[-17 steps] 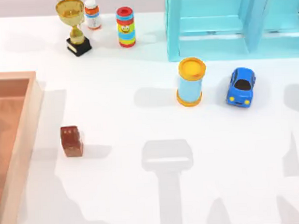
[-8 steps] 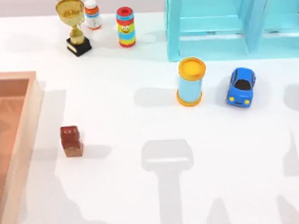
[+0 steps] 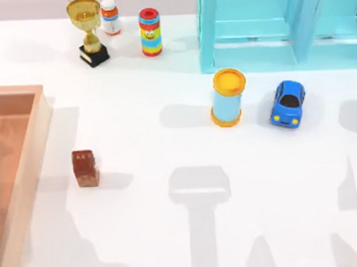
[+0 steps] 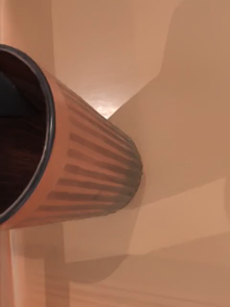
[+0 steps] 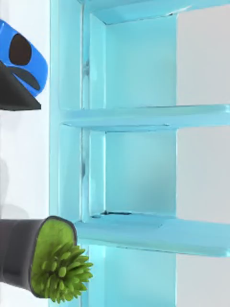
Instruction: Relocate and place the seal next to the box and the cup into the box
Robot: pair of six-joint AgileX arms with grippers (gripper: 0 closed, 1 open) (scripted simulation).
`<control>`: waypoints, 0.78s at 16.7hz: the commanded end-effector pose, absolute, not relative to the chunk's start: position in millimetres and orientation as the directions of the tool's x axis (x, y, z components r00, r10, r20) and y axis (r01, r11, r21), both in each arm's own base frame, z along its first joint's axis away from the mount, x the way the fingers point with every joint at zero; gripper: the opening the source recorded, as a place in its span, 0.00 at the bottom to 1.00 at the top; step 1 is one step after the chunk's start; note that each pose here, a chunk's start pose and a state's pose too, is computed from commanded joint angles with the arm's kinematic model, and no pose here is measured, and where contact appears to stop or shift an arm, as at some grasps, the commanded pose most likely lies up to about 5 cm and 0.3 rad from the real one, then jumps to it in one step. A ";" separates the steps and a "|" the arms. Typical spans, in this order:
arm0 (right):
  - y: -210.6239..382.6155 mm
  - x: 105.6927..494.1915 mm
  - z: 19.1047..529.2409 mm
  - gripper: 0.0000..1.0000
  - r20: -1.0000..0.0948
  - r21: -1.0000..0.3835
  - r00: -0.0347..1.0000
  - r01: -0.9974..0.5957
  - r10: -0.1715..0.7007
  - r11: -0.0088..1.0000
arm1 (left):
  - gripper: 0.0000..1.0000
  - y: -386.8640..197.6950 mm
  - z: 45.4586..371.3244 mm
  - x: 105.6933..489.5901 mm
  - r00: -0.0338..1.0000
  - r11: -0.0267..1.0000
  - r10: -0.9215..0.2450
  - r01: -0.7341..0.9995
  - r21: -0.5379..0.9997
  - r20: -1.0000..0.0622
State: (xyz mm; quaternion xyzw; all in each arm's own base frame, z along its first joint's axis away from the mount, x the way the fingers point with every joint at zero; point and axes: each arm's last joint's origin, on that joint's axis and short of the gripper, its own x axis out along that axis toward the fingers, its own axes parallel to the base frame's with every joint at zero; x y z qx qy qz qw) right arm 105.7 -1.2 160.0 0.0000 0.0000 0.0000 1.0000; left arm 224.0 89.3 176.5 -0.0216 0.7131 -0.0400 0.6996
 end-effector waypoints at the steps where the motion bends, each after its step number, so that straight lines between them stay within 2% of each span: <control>1: -1.2 105.7 160.0 1.00 0.000 0.000 1.000 0.000 0.000 1.000 | 1.00 89.7 177.0 224.0 -0.020 0.996 -0.086 0.024 -0.086 -0.996; 13: -1.2 105.7 160.0 1.00 0.000 0.000 1.000 0.000 0.000 1.000 | 1.00 101.4 247.7 227.5 -0.037 0.998 -0.048 0.033 -0.049 -0.998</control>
